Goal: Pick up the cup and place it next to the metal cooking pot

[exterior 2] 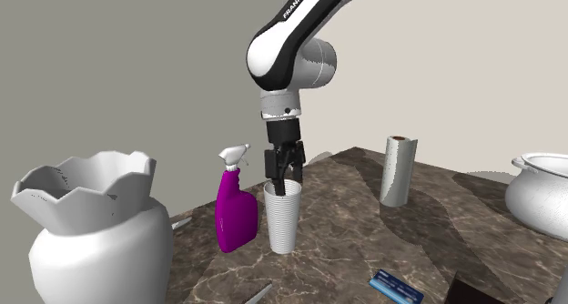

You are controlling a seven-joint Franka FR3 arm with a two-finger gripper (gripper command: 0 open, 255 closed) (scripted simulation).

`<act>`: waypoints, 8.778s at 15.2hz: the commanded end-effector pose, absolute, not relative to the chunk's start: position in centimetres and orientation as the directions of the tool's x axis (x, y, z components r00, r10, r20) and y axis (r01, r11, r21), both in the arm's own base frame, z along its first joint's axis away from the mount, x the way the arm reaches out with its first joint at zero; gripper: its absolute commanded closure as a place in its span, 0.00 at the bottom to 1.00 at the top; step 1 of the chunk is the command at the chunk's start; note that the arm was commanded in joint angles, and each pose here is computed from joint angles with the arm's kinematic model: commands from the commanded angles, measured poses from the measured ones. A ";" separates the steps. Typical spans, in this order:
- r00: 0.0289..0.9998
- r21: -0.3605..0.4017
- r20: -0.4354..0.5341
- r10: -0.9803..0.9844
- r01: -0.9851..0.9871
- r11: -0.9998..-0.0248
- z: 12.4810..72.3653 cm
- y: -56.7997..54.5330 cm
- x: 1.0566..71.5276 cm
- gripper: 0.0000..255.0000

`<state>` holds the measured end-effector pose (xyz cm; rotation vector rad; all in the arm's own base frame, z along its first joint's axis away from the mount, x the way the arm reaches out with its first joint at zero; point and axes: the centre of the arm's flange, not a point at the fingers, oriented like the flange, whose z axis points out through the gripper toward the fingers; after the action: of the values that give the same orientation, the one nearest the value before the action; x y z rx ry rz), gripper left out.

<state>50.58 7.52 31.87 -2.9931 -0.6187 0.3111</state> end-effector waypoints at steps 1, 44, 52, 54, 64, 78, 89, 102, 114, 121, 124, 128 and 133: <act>0.899 -0.108 -0.183 0.399 0.385 -0.917 31.0 7.6 50.3 0.00; 0.899 -0.108 -0.183 0.399 0.385 -0.917 44.7 7.6 50.3 1.00; 0.899 -0.108 -0.183 0.399 0.385 -0.917 48.9 7.6 50.3 1.00; 0.899 -0.108 -0.183 0.399 0.385 -0.917 50.0 7.6 50.3 1.00; 0.899 -0.108 -0.183 0.399 0.385 -0.917 54.9 7.6 50.3 1.00; 0.899 -0.108 -0.183 0.399 0.385 -0.917 54.9 -4.9 36.7 1.00; 0.899 -0.108 -0.183 0.399 0.385 -0.917 54.9 -14.7 26.0 1.00; 0.899 -0.108 -0.183 0.399 0.385 -0.917 54.9 -26.3 13.3 1.00; 0.899 -0.108 -0.183 0.399 0.385 -0.917 54.9 -37.0 1.6 1.00; 0.899 -0.108 -0.183 0.399 0.385 -0.917 54.9 -43.2 -5.2 1.00; 0.899 -0.108 -0.183 0.399 0.385 -0.917 54.9 -45.9 -8.1 1.00; 0.899 -0.108 -0.183 0.399 0.385 -0.917 54.4 -48.6 -11.1 1.00; 0.899 -0.108 -0.183 0.399 0.385 -0.917 51.8 -48.6 -11.1 1.00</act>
<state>-11.02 -48.65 52.26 -2.9929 -0.6186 0.3101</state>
